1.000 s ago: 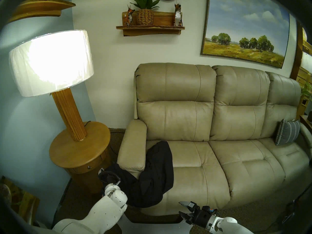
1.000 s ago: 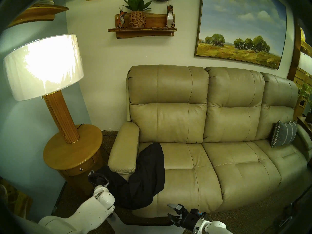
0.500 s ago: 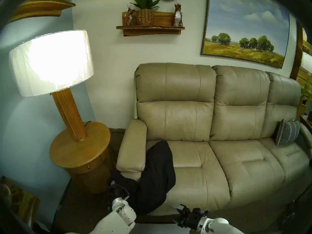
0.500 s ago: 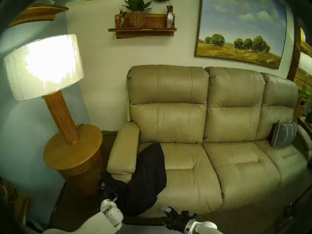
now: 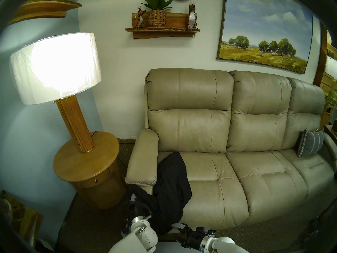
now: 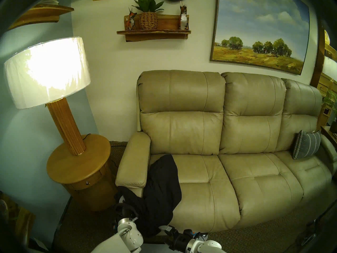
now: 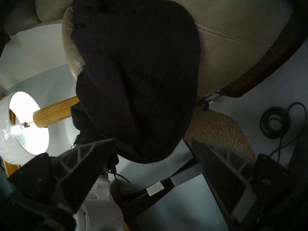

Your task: Drape jacket on sofa arm

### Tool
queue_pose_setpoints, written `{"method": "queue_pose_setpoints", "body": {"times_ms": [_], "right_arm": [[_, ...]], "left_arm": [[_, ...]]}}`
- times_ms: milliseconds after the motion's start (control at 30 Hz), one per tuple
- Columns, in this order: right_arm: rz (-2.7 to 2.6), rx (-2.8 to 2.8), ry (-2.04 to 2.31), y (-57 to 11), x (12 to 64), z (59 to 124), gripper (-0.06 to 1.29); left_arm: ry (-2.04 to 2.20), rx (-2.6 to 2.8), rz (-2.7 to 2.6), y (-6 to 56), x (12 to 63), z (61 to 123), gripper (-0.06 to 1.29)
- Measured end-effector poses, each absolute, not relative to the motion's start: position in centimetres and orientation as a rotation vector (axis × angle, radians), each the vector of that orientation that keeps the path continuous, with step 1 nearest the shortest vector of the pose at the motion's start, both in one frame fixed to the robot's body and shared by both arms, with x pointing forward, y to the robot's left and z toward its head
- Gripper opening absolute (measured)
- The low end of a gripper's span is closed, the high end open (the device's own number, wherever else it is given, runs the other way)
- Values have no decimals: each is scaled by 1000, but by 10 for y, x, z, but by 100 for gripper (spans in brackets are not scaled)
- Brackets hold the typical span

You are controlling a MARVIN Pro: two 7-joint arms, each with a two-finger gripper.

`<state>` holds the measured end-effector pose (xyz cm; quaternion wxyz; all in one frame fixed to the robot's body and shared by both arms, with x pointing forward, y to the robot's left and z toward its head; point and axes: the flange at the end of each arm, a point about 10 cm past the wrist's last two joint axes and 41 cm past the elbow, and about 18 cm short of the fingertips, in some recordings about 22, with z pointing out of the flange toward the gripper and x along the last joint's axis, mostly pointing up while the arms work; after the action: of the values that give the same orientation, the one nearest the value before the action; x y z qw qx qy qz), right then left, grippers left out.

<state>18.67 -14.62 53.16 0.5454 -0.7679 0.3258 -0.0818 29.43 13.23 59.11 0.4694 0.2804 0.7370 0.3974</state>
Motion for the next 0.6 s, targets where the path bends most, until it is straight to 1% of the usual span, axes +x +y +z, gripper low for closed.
{"method": "queue_pose_setpoints", "body": {"times_ms": [233,333,600], "right_arm": [[-194,-1829,771,-148,183,530,123],[-190,-1836,775,-150,180,528,123],[-191,-1852,783,-160,176,526,123]], "left_arm": [[1800,609,938,121,343,630,7],[1797,551,929,126,369,652,7],[1795,429,917,150,418,700,7]]}}
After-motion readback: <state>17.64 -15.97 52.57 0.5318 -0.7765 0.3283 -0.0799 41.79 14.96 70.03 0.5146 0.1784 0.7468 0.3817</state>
